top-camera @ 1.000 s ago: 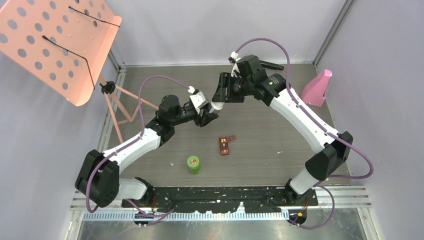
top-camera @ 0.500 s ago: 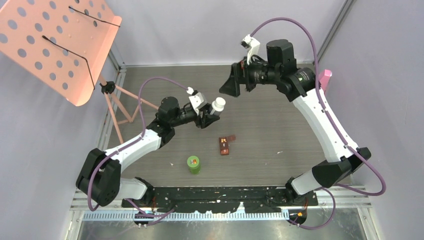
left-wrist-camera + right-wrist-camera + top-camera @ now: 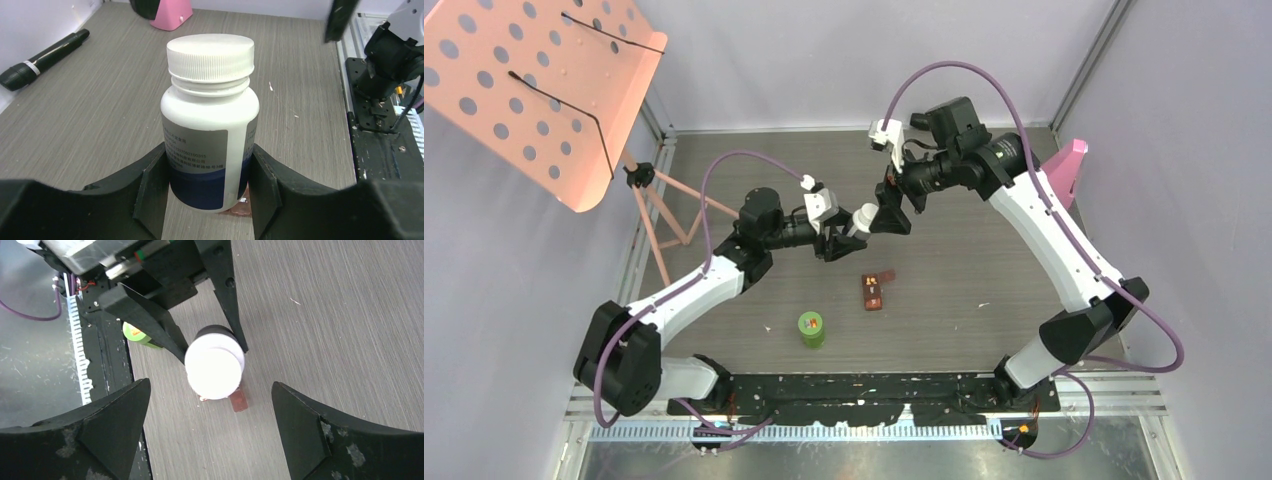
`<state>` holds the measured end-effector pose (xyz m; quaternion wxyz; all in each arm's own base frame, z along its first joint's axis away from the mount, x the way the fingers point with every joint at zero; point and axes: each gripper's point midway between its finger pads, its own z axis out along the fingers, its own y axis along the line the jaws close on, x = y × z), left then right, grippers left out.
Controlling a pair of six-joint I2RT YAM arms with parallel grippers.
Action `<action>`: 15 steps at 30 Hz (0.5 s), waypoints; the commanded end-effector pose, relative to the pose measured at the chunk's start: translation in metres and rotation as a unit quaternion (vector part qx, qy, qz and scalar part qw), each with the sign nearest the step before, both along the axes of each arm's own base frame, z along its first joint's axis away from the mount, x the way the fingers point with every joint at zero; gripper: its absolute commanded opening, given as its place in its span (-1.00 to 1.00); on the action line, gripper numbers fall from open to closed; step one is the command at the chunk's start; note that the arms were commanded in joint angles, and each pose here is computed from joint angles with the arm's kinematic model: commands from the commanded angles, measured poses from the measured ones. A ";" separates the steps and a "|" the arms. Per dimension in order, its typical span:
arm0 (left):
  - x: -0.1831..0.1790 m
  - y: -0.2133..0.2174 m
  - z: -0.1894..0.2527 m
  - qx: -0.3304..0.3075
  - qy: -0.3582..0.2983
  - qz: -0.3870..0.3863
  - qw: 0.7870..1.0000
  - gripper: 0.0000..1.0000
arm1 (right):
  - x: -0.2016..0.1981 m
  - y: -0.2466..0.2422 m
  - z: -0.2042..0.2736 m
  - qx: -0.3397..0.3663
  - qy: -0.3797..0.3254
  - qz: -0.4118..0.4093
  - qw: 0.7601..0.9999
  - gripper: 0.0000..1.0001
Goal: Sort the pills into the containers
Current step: Screw the lid of the pill bottle onto the pill bottle.
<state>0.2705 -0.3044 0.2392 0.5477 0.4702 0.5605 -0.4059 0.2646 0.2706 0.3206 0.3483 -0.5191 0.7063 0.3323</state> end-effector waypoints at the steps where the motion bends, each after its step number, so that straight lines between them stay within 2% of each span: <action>1: -0.009 0.000 0.032 -0.009 -0.049 -0.031 0.998 -1.00 | -0.001 0.004 -0.002 -0.012 -0.027 0.026 0.999 0.94; 4: -0.010 0.000 0.033 -0.005 -0.052 -0.034 0.998 -1.00 | 0.003 0.008 -0.009 -0.018 -0.022 0.023 0.999 0.78; 6: -0.010 0.000 0.034 -0.004 -0.053 -0.036 0.998 -1.00 | 0.006 0.011 -0.010 -0.017 -0.018 0.020 0.999 0.61; 12: -0.005 0.000 0.038 -0.003 -0.058 -0.025 0.998 -1.00 | 0.005 0.020 -0.016 -0.018 0.000 0.024 1.000 -0.01; 14: 0.000 0.002 0.042 -0.003 -0.063 -0.010 0.998 -1.00 | 0.004 0.023 -0.018 -0.016 0.009 0.021 1.000 -0.31; 15: 0.003 0.003 0.044 -0.003 -0.068 -0.001 0.998 -1.00 | 0.005 0.025 -0.019 -0.012 0.016 0.013 1.000 -0.37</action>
